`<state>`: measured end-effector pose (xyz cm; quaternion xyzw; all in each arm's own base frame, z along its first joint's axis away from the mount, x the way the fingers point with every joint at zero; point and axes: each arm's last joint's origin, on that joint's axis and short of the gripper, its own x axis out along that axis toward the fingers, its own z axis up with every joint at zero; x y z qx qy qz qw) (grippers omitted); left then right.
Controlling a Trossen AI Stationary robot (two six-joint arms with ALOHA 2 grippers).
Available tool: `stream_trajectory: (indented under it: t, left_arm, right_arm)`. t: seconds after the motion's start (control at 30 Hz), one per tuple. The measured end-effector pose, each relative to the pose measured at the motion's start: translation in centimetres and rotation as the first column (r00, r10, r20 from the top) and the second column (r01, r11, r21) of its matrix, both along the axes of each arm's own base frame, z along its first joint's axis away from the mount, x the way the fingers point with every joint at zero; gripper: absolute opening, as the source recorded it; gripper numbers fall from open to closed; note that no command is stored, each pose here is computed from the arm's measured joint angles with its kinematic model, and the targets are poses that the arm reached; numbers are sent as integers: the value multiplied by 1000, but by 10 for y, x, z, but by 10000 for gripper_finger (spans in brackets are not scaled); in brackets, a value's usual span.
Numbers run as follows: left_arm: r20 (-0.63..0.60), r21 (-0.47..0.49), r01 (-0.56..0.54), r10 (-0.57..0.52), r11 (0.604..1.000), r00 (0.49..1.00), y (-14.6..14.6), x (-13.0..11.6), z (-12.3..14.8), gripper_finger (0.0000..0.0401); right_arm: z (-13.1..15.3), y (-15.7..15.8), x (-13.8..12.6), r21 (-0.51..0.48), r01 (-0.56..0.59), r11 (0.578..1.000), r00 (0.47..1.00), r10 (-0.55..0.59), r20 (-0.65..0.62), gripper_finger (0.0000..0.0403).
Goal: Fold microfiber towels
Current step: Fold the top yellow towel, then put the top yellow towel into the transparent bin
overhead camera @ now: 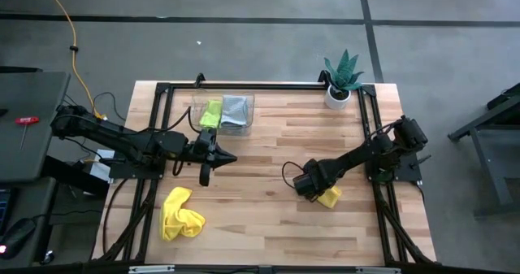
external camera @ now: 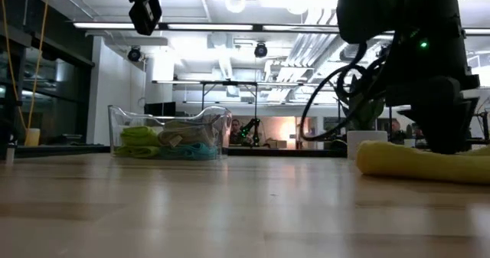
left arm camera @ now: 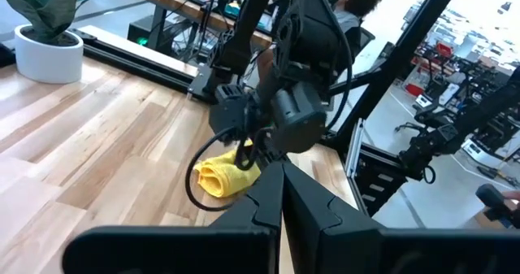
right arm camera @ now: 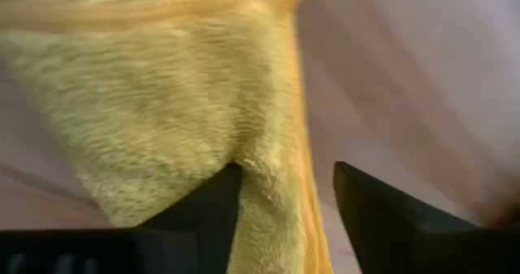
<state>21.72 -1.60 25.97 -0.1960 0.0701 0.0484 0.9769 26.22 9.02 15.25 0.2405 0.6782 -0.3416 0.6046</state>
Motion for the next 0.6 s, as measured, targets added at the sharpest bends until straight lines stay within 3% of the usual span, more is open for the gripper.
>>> stream_trajectory:
  t: [0.17,0.4,0.6]
  left_arm:
    - [-4,0,1,-1,1000,1000,0,0,0,0]
    - [-6,-7,25,-25,1000,1000,-1,0,-1,0]
    - [-4,-33,49,-49,998,999,-2,0,-1,0]
  right_arm:
    - [6,-7,-3,-3,-92,996,995,92,-25,234]
    - [14,-16,-4,14,-212,977,977,212,13,243]
    - [21,-32,-38,78,-219,973,969,207,138,243]
